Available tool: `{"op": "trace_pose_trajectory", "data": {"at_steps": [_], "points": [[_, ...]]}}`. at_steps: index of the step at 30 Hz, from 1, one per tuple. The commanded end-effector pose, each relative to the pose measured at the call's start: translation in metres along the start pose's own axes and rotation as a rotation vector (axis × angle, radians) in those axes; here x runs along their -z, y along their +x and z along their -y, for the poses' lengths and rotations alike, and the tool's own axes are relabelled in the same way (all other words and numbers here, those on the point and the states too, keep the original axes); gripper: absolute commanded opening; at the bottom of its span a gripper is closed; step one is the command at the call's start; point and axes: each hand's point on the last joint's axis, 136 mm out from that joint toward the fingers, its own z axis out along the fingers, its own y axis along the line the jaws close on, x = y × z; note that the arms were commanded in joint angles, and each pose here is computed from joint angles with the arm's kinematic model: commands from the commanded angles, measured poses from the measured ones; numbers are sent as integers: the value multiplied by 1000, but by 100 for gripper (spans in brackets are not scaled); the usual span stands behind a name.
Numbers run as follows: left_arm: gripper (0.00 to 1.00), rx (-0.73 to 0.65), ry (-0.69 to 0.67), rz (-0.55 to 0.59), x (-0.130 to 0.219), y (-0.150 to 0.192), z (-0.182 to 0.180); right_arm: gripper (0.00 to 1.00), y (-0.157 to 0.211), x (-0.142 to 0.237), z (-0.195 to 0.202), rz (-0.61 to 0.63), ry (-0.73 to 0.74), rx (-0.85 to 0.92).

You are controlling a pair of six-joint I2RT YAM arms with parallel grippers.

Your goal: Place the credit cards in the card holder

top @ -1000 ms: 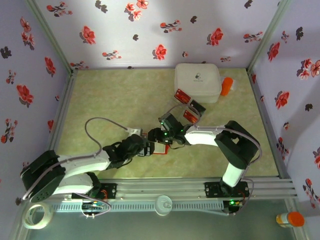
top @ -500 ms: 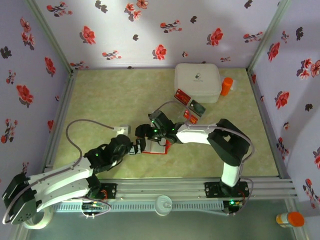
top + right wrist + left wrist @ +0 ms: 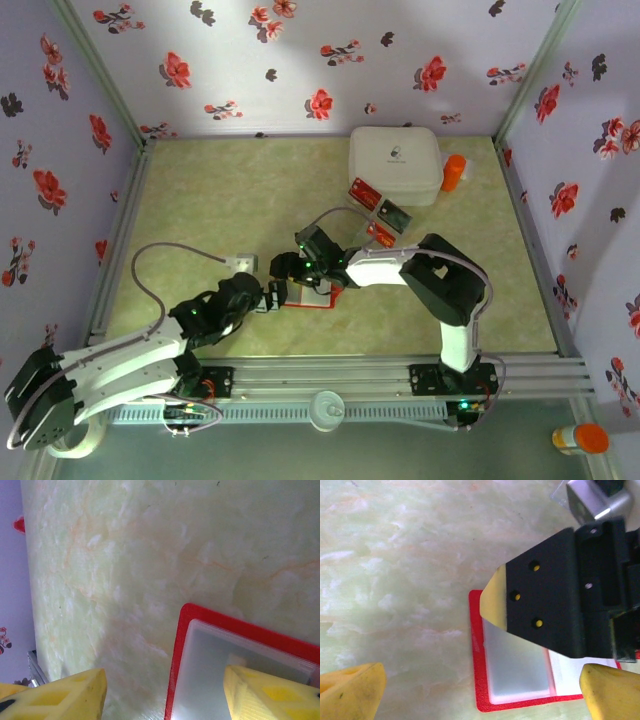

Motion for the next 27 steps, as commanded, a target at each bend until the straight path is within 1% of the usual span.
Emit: {"op": "trace_pose_trajectory", "data": {"at_steps": [1, 6, 15, 22, 27], "points": [[100, 11, -28, 10, -6, 2, -7, 63, -5, 11, -4, 20, -10, -9], [100, -17, -38, -20, -15, 9, -5, 63, -8, 15, -2, 34, -11, -18], [100, -58, -66, -51, -32, 19, -5, 63, -9, 10, -1, 37, -37, -54], [100, -68, -111, -76, -41, 30, -14, 63, -11, 11, -8, 41, -61, -62], [100, -64, -149, -96, -44, 37, -22, 63, -22, 22, -17, 61, -83, -57]]}}
